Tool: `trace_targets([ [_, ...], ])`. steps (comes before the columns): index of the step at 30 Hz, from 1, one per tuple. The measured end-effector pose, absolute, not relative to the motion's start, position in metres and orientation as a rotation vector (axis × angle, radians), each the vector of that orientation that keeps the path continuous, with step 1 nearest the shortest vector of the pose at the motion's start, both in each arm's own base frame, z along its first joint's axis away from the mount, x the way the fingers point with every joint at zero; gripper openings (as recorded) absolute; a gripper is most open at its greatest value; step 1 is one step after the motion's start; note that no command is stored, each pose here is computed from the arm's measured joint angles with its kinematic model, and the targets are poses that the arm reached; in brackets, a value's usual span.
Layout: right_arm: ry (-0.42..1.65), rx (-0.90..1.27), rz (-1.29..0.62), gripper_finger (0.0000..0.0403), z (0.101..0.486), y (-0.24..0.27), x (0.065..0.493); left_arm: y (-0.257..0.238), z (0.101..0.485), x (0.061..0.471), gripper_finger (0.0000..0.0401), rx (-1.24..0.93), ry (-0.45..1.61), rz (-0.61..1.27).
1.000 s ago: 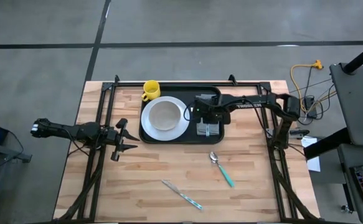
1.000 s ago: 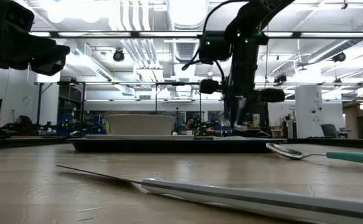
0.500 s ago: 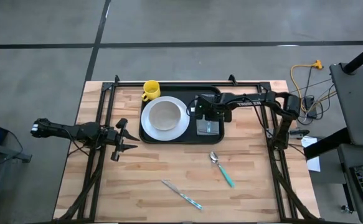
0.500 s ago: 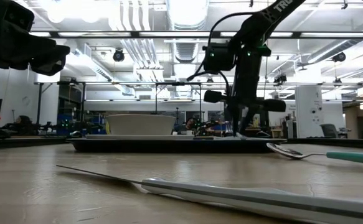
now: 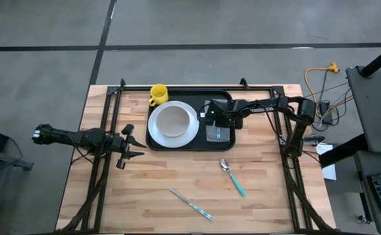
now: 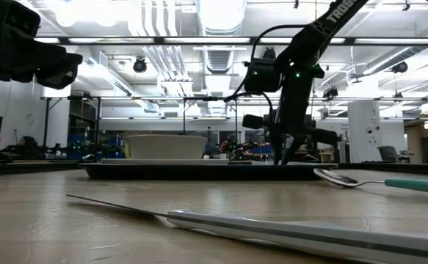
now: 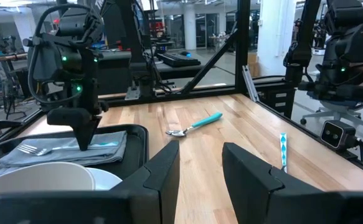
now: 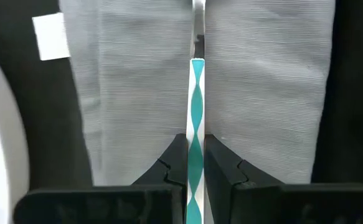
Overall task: Set up tray
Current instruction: Put the white fork on top of the napkin
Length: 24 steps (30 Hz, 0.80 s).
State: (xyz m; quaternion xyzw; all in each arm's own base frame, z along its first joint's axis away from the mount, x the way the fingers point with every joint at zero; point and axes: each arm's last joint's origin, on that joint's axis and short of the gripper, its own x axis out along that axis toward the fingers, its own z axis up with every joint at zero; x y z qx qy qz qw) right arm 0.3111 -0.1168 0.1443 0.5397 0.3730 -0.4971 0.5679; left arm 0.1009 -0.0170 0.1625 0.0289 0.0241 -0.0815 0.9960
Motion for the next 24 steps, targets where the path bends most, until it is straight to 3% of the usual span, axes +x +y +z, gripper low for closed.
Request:
trace_targets([
  [10,0.879,1.245,-1.15,0.0023,0.1442,-0.1169,0.3118,-0.017,0.1625,0.1009,0.0102,0.058,0.048,-0.163],
  [24,0.875,1.242,-1.152,0.0063,0.1442,-0.1171,0.3119,-0.017,0.1625,0.1009,0.0102,0.058,0.048,-0.163],
])
